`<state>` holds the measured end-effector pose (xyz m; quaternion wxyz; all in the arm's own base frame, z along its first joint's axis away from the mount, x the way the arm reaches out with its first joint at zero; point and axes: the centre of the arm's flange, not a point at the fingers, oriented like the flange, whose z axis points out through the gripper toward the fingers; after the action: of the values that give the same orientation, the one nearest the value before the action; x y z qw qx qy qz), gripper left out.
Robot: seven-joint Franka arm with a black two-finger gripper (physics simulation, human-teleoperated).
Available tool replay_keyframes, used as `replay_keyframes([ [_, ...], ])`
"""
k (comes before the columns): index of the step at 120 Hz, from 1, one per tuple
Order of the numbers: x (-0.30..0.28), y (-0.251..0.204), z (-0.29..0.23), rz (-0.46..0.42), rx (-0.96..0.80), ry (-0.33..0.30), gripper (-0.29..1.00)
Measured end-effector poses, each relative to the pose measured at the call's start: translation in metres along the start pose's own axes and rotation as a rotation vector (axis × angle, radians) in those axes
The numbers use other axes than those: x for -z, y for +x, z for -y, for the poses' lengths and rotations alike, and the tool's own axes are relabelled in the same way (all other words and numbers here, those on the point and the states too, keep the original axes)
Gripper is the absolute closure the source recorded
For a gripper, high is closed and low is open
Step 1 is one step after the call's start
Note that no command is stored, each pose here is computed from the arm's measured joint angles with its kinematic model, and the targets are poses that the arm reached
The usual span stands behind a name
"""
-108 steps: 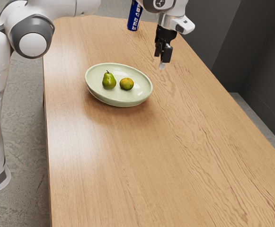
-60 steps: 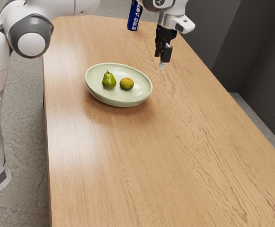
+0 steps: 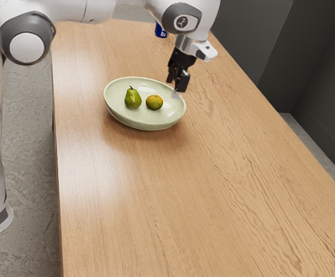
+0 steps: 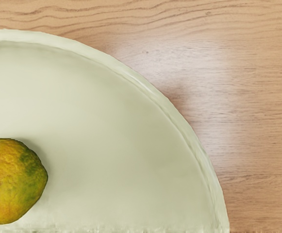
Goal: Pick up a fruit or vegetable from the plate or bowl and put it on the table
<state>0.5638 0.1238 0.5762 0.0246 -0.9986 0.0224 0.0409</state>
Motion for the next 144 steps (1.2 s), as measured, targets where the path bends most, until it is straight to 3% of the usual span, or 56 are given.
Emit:
replay_keyframes([
  [36,-0.010,-0.011,0.028,0.028,-0.001,0.030,0.00],
  [62,-0.032,-0.085,0.082,0.064,0.067,-0.006,0.00],
  [74,-0.041,-0.094,0.091,0.063,0.071,-0.005,0.00],
  [93,-0.043,-0.081,0.087,-0.010,0.048,0.017,0.00],
  [120,-0.061,-0.065,0.095,-0.136,0.082,-0.015,0.00],
  [144,-0.082,-0.037,0.084,-0.164,0.073,-0.030,0.00],
])
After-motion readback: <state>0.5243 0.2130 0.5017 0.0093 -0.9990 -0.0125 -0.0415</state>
